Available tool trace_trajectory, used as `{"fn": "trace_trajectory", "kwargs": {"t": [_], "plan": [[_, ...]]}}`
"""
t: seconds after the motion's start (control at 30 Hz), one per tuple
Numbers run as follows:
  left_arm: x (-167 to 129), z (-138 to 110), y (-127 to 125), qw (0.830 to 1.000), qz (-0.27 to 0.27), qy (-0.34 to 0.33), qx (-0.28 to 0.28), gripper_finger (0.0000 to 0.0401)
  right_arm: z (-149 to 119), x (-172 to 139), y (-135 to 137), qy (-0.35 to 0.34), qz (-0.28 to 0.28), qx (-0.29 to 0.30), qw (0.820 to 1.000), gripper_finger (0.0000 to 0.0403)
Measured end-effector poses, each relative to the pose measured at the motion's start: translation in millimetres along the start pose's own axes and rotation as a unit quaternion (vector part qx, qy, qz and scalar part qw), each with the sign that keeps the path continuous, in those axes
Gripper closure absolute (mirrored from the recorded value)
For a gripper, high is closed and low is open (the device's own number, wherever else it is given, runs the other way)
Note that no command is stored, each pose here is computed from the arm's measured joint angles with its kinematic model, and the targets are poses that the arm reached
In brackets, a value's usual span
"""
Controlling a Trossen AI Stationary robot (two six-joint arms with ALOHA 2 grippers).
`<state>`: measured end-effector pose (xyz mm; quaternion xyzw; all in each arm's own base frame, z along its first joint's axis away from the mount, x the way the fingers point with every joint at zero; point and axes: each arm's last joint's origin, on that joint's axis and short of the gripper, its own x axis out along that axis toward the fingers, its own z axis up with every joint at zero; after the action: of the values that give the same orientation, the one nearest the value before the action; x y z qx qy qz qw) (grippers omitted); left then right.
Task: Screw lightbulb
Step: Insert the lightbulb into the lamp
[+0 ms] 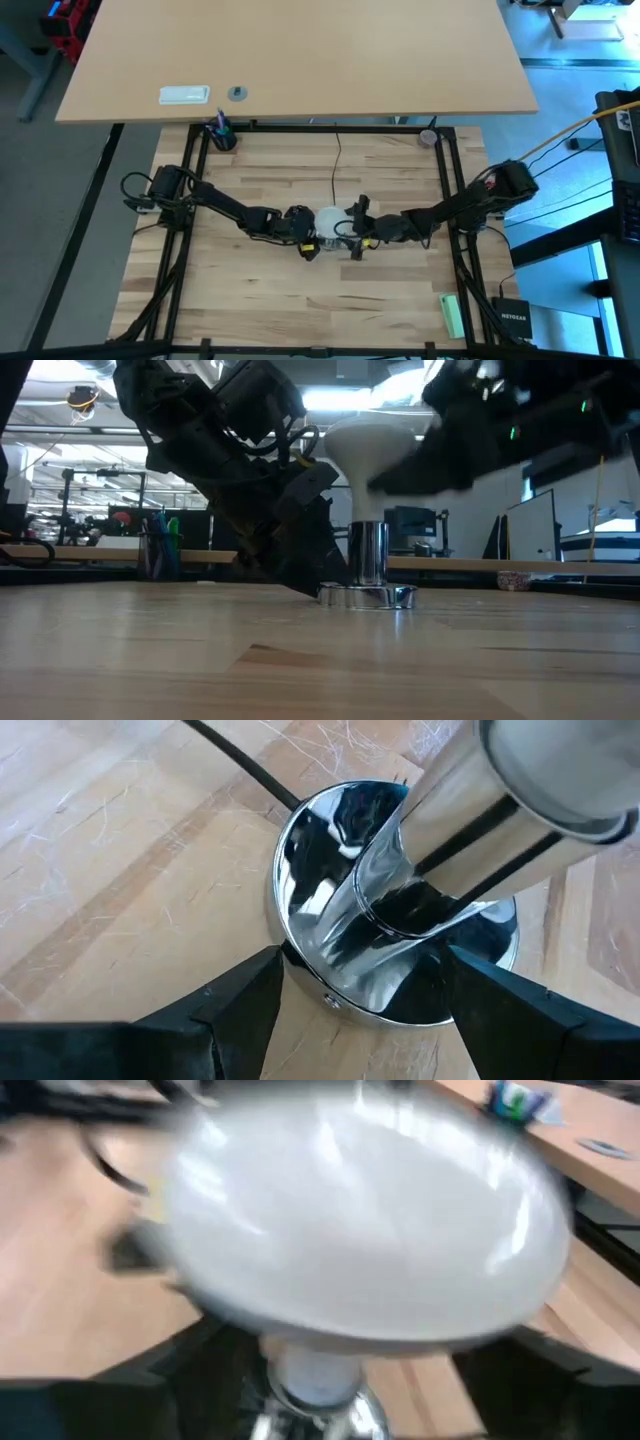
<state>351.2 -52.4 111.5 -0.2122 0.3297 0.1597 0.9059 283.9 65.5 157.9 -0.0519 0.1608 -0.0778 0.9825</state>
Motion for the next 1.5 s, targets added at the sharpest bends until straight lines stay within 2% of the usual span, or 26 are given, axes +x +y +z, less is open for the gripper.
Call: {"fn": "trace_trajectory", "kwargs": {"t": [0.1, 0.23, 0.33, 0.43, 0.67, 0.83, 1.0, 1.1, 1.23, 1.5], "plan": [[-6, 4, -1, 1.000, -0.008, 0.003, 0.021, 0.0141, 6, -11, -4, 0.022, 0.012, -0.009, 1.000, 0.0035], [-19, 15, -7, 0.999, -0.027, -0.021, 0.036, 0.0141, 19, -31, -10, 0.042, 0.049, -0.009, 0.998, 0.0010], [-29, 20, -11, 0.998, -0.034, -0.030, 0.045, 0.0141, 19, -42, -14, 0.072, 0.073, 0.008, 0.995, 0.0006], [-42, 22, -18, 0.997, -0.030, -0.039, 0.065, 0.0141, 24, -49, -17, 0.073, 0.075, 0.030, 0.994, 0.0006], [-55, 21, -27, 0.993, -0.022, -0.055, 0.103, 0.0141, 21, -49, -17, 0.088, 0.071, 0.021, 0.993, 0.0007], [-59, 1, -33, 0.993, -0.022, -0.031, 0.116, 0.0141, 21, -46, -21, 0.070, 0.048, 0.054, 0.995, 0.0007], [-64, -18, -37, 0.991, -0.025, -0.059, 0.115, 0.0141, 0, -47, -22, 0.002, 0.030, 0.100, 0.994, 0.0007], [-65, -16, -40, 0.991, -0.037, -0.075, 0.108, 0.0141, -11, -50, -24, -0.040, 0.032, 0.131, 0.990, 0.0006], [-64, -9, -39, 0.989, -0.042, -0.098, 0.107, 0.0141, -21, -52, -25, -0.073, 0.035, 0.131, 0.988, 0.0006], [-59, 17, -29, 0.984, -0.056, -0.154, 0.070, 0.0141, -45, -38, -19, -0.026, 0.021, 0.095, 0.995, 0.0006]]}}
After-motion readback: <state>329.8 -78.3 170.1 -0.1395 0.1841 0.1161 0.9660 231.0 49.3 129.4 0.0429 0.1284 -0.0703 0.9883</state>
